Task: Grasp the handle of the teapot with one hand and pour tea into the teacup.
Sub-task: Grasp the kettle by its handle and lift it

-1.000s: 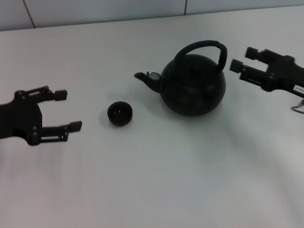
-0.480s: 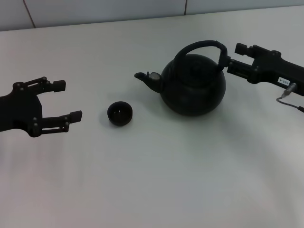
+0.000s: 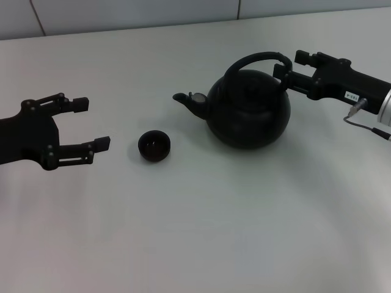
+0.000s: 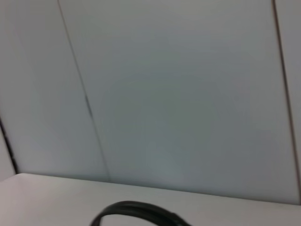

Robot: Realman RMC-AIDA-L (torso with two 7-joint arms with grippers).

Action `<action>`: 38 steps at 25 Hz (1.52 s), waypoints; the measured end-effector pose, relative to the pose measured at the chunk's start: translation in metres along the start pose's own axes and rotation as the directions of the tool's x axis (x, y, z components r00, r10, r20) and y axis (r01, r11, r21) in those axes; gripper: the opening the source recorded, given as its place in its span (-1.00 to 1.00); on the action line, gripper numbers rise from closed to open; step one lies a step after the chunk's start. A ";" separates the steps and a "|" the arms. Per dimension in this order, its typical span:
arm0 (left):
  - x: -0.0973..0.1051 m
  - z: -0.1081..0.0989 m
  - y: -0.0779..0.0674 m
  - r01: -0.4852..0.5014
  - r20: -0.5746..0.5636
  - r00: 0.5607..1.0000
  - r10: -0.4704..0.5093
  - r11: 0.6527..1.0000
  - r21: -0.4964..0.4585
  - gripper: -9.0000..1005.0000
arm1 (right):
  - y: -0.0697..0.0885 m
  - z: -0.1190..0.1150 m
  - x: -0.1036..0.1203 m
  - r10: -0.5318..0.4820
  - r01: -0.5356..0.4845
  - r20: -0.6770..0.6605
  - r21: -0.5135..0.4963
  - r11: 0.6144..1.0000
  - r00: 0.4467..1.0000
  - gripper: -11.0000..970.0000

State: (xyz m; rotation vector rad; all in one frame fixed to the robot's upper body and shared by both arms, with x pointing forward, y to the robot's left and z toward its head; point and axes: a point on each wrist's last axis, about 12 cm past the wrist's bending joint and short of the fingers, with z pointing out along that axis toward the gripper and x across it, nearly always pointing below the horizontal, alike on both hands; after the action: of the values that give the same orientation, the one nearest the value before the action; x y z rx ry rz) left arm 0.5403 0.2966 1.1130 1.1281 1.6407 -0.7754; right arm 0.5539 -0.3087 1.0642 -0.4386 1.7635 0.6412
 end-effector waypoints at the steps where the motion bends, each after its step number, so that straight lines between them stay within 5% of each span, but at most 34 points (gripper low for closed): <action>1: 0.000 0.000 0.000 0.000 0.000 1.000 0.000 1.000 0.000 0.72 | -0.001 0.000 0.000 0.002 -0.002 0.000 0.009 1.000 1.000 0.47; 32: -0.002 0.006 0.005 -0.008 -0.003 1.000 0.008 1.000 -0.027 0.72 | -0.007 0.019 -0.007 0.024 -0.025 0.018 0.069 0.997 1.000 0.44; 38: -0.002 0.005 0.005 -0.006 -0.003 1.000 0.006 1.000 -0.028 0.72 | -0.007 0.019 -0.005 0.017 -0.018 0.018 0.075 0.997 1.000 -0.27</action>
State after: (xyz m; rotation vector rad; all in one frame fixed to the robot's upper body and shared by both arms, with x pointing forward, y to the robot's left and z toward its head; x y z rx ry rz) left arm 0.5465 0.2931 1.1134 1.1143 1.6447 -0.7444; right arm 0.5733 -0.3024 1.0640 -0.3651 1.7703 0.5877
